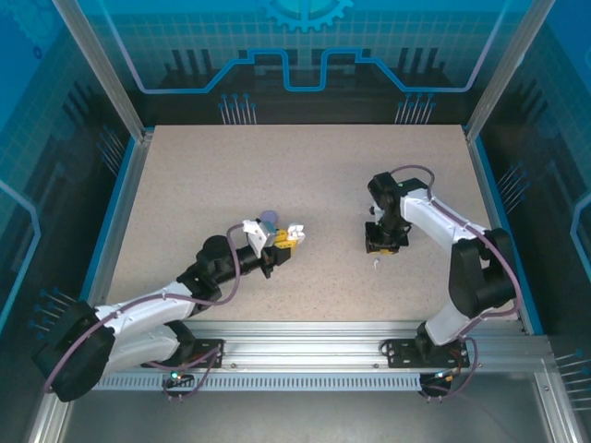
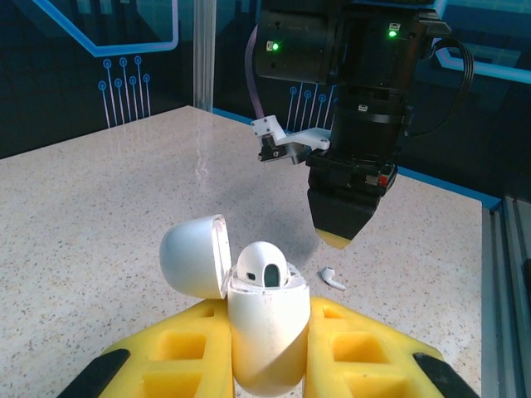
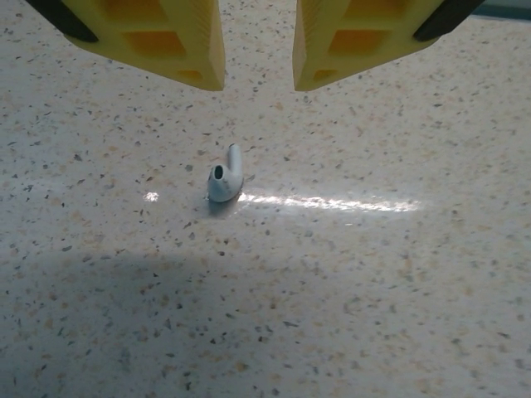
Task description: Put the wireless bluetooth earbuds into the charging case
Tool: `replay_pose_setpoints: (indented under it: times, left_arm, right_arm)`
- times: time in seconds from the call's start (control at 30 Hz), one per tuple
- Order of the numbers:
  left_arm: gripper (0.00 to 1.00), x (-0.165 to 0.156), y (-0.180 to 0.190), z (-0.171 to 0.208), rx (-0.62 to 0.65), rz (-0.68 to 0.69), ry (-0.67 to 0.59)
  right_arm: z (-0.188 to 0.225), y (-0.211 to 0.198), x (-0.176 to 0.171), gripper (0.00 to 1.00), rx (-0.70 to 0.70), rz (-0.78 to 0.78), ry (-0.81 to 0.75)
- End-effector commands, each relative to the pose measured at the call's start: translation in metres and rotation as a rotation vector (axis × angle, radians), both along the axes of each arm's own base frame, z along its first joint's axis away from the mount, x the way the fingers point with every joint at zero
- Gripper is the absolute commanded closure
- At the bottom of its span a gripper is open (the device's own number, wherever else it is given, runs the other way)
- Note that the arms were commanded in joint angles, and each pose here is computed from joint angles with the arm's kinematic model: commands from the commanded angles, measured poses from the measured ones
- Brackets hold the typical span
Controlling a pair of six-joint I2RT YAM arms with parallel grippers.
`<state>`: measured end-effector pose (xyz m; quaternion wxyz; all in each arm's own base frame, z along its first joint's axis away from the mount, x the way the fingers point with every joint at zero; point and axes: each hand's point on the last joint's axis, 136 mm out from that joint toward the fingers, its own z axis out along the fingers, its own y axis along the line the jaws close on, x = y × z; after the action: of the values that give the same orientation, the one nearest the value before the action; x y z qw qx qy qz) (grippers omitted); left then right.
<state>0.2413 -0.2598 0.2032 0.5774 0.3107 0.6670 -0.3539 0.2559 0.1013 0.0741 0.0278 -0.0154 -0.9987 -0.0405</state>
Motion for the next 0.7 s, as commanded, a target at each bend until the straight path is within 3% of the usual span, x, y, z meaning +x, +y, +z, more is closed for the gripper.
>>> replay_pose_setpoints:
  times: [0.0,0.67]
  left_arm:
    - [0.81,0.0,-0.002,0.0,0.01,-0.006,-0.021]
    - [0.81,0.001,-0.002,-0.001,0.011,-0.001,-0.014]
  right_arm:
    - [-0.005,-0.011,0.002,0.72,-0.058,-0.031,0.037]
    - [-0.048,-0.01,0.005,0.73,-0.096,-0.021,0.152]
